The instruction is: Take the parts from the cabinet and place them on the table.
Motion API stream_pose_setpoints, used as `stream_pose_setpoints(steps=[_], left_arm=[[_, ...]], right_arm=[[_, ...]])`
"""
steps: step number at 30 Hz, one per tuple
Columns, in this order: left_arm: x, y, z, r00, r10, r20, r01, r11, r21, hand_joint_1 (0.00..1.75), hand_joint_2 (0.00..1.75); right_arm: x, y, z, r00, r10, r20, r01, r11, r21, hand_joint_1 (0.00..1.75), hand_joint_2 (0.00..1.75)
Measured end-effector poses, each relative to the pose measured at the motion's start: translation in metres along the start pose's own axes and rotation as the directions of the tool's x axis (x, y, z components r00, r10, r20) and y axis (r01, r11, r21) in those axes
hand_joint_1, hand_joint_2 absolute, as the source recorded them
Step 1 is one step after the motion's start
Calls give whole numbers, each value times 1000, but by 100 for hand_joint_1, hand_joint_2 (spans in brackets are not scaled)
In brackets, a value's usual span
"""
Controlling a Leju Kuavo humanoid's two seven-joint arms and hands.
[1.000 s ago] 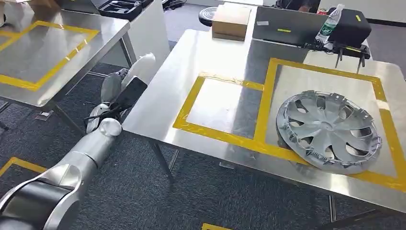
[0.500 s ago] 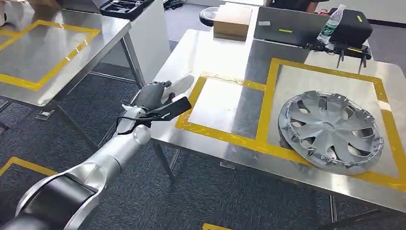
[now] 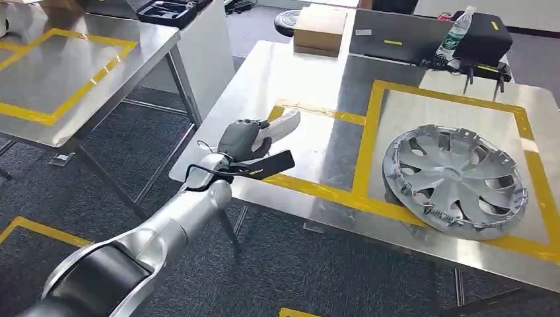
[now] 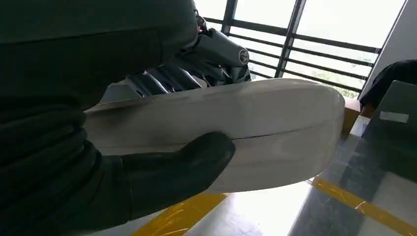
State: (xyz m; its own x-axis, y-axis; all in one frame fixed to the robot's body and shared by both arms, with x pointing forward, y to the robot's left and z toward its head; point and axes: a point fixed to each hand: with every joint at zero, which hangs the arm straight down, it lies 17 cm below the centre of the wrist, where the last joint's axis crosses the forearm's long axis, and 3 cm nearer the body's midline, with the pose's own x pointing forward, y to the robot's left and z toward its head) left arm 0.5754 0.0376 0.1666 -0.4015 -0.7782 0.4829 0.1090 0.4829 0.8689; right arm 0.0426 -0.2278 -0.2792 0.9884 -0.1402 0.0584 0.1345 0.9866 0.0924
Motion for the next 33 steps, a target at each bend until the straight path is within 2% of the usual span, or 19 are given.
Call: stream_pose_setpoints(steps=[9,19,20,25,26,33], left_arm=[[13,-7,0,998,-48,39,49,999,-15,175,175],[-6,-10,5,995,-98,-13,98,995,-15,175,175],[-8,-10,6,995,-100,-17,99,995,-15,0,175],[-22,2,6,993,-98,-66,101,994,32,0,175],[-26,4,7,993,-97,-73,100,994,36,0,0],[-44,10,9,987,-118,-113,123,991,42,0,0]], right_arm=[[-2,7,0,999,38,11,-38,999,14,0,0],[-7,9,0,994,109,9,-109,994,18,0,0],[-7,9,0,994,110,8,-110,994,19,0,0],[-10,9,0,992,130,-1,-129,991,23,0,0],[-11,9,1,991,135,-3,-135,991,25,0,0],[-13,13,1,985,173,-1,-173,984,41,0,0]])
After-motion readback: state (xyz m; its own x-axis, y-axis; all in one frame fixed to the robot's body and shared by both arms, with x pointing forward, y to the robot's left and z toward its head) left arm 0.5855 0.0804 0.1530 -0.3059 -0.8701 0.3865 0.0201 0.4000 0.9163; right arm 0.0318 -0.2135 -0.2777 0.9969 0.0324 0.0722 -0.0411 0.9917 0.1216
